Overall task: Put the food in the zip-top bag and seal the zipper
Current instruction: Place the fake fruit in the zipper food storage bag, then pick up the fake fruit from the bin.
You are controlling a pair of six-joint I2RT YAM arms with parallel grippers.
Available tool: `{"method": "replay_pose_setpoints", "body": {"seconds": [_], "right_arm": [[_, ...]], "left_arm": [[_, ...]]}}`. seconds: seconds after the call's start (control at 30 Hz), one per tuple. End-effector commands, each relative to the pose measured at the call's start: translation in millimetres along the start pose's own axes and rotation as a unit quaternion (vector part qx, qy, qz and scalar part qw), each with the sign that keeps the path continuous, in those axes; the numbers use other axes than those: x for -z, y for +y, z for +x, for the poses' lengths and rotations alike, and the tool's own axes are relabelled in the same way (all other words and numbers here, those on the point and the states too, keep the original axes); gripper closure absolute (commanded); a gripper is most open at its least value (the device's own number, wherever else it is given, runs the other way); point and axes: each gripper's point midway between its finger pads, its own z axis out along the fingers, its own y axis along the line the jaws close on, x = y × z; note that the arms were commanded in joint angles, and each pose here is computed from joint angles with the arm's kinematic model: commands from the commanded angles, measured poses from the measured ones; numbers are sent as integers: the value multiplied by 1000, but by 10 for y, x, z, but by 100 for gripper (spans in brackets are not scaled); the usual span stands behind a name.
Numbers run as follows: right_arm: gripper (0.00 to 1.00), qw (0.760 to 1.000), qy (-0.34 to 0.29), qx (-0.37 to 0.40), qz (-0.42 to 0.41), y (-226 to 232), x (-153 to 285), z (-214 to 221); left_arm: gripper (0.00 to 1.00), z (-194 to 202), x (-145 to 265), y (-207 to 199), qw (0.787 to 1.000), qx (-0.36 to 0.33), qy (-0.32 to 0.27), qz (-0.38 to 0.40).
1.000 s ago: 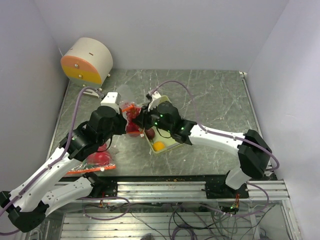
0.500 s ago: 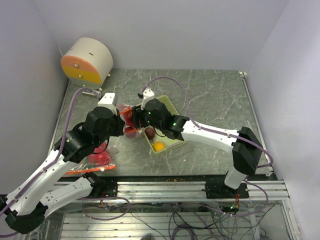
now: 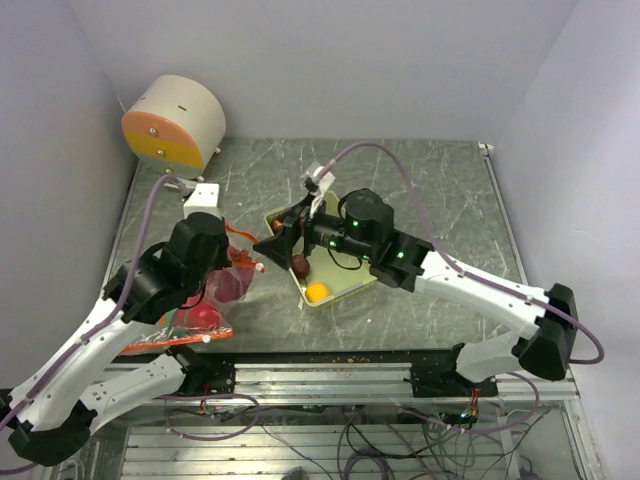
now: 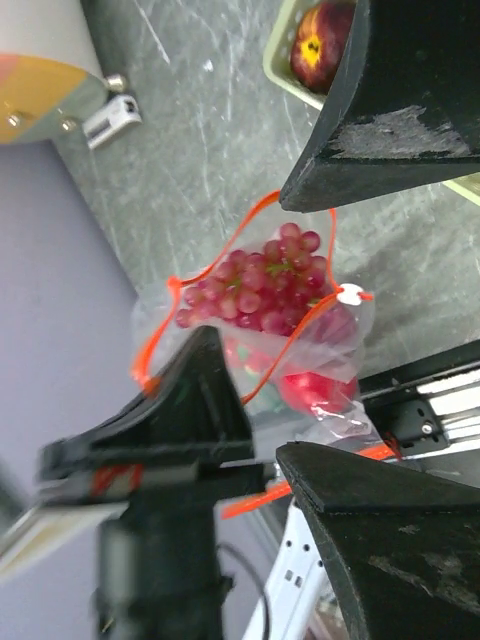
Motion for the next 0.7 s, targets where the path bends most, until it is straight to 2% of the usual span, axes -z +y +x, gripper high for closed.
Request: {"method": "replay_pose_setpoints", "body": {"seconds": [0.0, 0.17, 0.3, 0.5, 0.67], "right_arm": [[2, 996, 3, -13, 88, -395, 150, 48], [2, 975, 49, -75, 201, -1235, 235, 377], [0, 960, 88, -65, 256, -1665, 136, 696], [0, 952, 130, -37, 273, -2040, -220, 1213], [0, 952, 128, -30, 278, -2269, -461, 1443]], "left_arm": [[93, 147, -202, 35, 999, -20, 9, -34], [93, 335, -375, -43, 999, -25, 24, -31], [93, 499, -494, -74, 998, -34, 41, -33], [93, 590, -554, -121, 997, -42, 52, -25], [93, 582, -525, -127, 998, -37, 49, -17]]}}
